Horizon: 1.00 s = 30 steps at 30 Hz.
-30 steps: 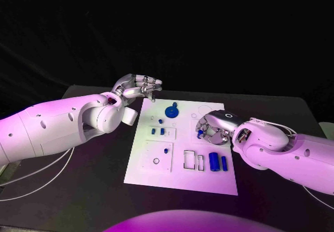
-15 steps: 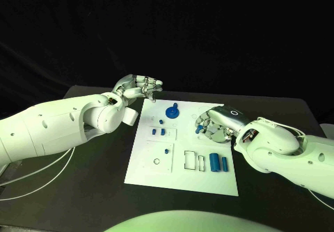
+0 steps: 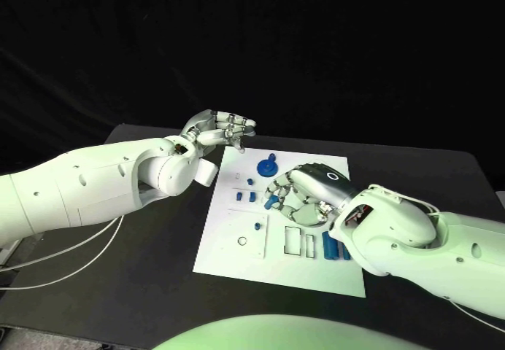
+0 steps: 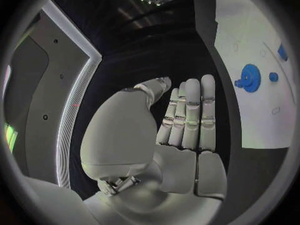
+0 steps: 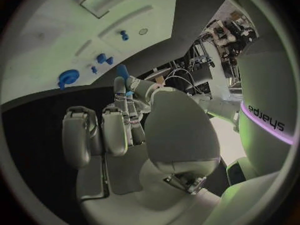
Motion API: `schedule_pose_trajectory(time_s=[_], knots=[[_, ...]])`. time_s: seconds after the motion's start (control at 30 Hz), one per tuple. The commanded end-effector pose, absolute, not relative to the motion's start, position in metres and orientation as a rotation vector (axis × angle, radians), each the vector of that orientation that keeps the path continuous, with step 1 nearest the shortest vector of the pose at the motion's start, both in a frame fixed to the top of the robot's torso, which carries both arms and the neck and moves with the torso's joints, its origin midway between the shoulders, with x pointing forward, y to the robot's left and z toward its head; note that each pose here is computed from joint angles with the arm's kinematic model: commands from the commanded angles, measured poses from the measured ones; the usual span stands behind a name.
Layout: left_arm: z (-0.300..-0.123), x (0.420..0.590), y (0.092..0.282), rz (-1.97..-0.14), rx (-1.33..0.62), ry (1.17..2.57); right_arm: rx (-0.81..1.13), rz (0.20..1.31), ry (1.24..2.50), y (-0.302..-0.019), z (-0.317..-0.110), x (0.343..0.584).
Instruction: Assemble the parts on the task board
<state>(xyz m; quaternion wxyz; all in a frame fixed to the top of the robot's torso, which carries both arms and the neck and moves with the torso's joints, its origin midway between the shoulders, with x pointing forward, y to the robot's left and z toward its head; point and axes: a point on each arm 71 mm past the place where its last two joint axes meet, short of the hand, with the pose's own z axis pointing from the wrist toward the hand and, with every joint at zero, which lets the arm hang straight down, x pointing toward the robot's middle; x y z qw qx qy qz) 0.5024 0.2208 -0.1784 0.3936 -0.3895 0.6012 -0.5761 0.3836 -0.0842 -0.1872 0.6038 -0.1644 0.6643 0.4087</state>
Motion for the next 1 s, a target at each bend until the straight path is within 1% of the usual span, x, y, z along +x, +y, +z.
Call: schedule_pose_trajectory(time_s=[0.03, 0.27, 0.53, 1.0], knots=[[-0.178, 0.502, 0.217, -1.487, -0.983, 1.535, -0.393, 0.992, 1.548, -0.074, -0.195, 0.379], [-0.178, 0.503, 0.212, -1.495, -0.979, 1.537, -0.422, 1.033, 1.601, -0.051, -0.221, 0.371], [-0.178, 0.503, 0.211, -1.498, -0.978, 1.539, -0.442, 1.034, 1.653, -0.041, -0.241, 0.369], [-0.178, 0.503, 0.210, -1.500, -0.978, 1.542, -0.456, 1.031, 1.684, -0.035, -0.254, 0.367]])
